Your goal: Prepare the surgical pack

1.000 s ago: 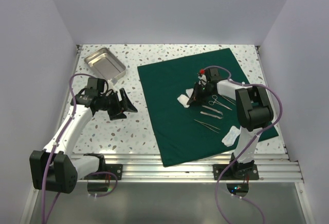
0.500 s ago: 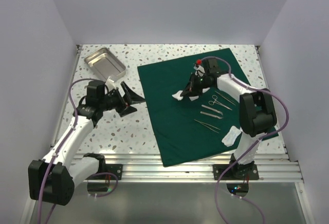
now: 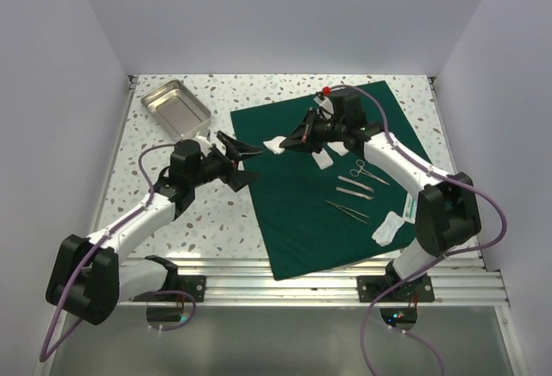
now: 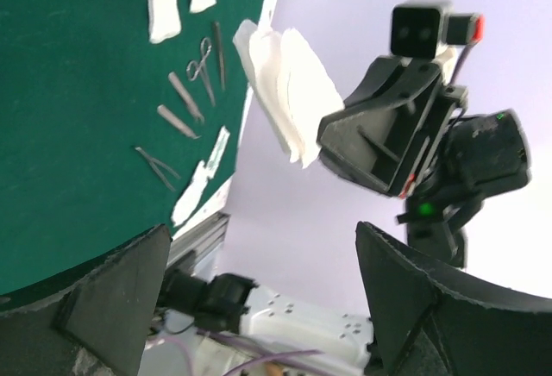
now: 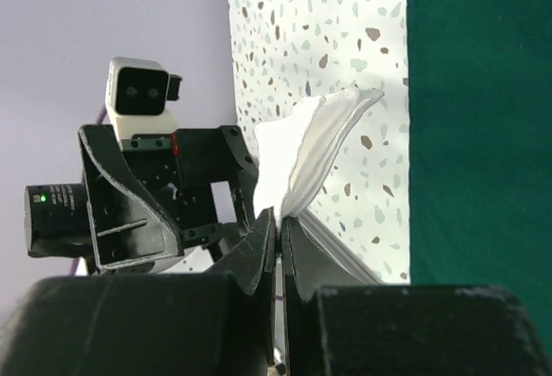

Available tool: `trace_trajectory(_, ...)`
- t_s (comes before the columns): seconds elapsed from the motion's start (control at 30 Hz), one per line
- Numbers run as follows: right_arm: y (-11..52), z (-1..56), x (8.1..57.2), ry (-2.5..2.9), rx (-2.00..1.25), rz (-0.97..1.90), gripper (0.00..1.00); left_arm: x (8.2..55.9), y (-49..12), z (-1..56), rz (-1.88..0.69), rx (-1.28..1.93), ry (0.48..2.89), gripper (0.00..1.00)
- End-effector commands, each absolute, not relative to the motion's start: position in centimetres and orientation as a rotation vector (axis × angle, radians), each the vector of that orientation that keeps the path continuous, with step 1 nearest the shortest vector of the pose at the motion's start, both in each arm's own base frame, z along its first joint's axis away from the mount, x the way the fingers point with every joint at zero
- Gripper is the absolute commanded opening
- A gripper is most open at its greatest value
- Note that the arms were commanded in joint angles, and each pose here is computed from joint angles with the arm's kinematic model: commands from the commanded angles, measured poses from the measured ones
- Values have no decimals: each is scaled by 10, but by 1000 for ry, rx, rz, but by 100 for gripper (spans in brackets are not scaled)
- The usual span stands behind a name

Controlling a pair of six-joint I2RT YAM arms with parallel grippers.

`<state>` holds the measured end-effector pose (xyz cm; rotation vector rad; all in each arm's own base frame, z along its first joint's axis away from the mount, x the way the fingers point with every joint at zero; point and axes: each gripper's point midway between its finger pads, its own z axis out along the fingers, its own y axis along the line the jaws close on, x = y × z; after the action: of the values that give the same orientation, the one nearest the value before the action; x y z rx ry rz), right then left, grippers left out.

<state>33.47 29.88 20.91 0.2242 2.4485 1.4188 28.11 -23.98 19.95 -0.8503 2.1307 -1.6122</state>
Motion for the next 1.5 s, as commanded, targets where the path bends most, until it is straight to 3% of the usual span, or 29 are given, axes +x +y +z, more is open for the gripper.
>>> trace_trajectory(0.0, 303, 230, 328, 2390, 260, 1510, 0, 299, -244, 227, -1687, -956, 1995, 91)
trace_trajectory(0.57, 319, 239, 298, 2374, 207, 1565, 0, 311, -272, 217, -1764, -1066, 2022, 82)
trace_trajectory(0.8, 318, 232, 291, 2394, 208, 1555, 0, 317, -276, 217, -1790, -1077, 2015, 73)
trace_trajectory(1.17, 320, 228, 291, 2407, 207, 1559, 0, 314, -277, 214, -1827, -1060, 2014, 42)
trace_trajectory(1.27, 320, 222, 290, 2429, 209, 1555, 0, 316, -277, 210, -1825, -1025, 2026, 22)
trace_trajectory(1.3, 321, 221, 290, 2438, 205, 1554, 1, 317, -276, 210, -1827, -1005, 2027, 7)
trace_trajectory(1.33, 323, 226, 291, 2427, 163, 1552, 23, 318, -275, 209, -1820, -988, 2034, 0)
trace_trajectory(1.43, 315, 227, 295, 2474, 36, 1403, 53, 332, -257, 203, -1720, -893, 2071, 0)
trace_trajectory(1.47, 305, 213, 292, 2561, 54, 1297, 72, 341, -242, 201, -1648, -799, 2071, 0)
